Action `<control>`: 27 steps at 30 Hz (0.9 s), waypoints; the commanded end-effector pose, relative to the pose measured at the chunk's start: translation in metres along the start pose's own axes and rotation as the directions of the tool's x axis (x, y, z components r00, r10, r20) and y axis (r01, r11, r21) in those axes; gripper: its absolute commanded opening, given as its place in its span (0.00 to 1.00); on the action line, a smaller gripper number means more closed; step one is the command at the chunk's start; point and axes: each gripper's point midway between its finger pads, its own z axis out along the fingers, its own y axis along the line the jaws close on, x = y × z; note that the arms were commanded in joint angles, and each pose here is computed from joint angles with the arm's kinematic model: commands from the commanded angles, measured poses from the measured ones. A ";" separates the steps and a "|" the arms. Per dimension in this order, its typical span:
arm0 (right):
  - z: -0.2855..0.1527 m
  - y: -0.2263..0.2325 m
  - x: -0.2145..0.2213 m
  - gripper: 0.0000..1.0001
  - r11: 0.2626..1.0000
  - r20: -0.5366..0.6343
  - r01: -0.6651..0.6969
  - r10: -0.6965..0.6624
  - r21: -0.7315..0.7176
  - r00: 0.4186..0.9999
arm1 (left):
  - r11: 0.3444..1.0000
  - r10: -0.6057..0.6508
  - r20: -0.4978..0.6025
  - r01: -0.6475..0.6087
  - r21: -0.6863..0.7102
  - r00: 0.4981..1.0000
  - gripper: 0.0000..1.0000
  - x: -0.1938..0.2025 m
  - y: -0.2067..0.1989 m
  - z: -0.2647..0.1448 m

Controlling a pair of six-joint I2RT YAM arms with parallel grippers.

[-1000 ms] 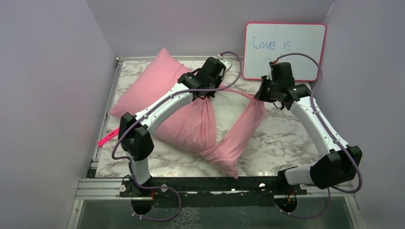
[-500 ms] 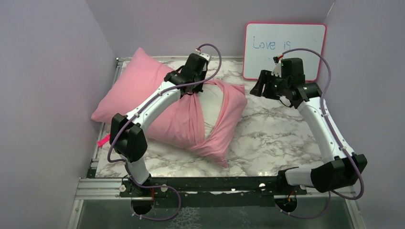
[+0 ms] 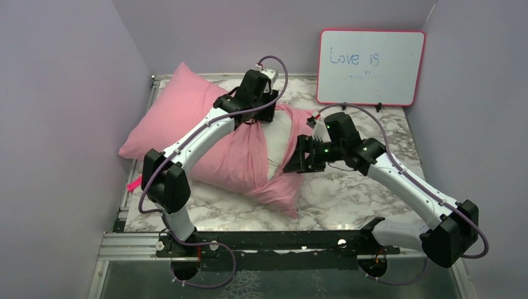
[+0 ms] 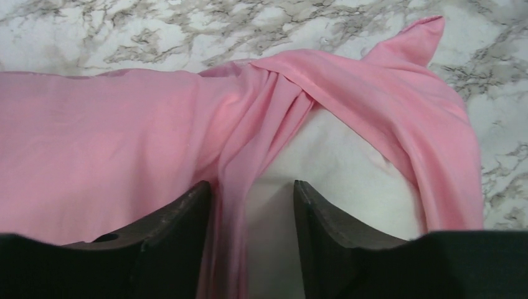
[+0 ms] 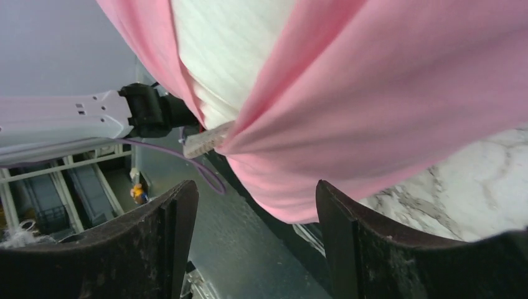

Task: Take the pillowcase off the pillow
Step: Remove the pillow from the pillowcase.

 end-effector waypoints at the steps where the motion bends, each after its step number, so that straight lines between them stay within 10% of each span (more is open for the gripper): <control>1: 0.014 0.014 -0.013 0.74 0.998 0.077 -0.046 0.049 -0.039 0.996 | 0.998 -0.023 0.067 0.019 0.062 0.997 0.62 -0.009 -0.011 -0.039; 16: 0.024 -0.047 0.000 0.13 0.970 0.129 -0.129 0.104 0.204 0.986 | 0.922 -0.207 0.005 0.193 0.335 0.978 0.79 0.077 -0.046 -0.140; 21: 0.027 -0.039 0.012 0.18 0.984 0.078 -0.113 0.103 0.140 0.992 | 0.916 -0.209 -0.055 0.215 0.338 0.976 0.75 0.119 -0.068 -0.137; 27: 0.012 0.012 0.013 0.57 0.994 0.049 -0.031 0.036 -0.107 0.998 | 0.963 -0.211 -0.043 0.215 0.161 0.977 0.60 0.151 -0.058 -0.116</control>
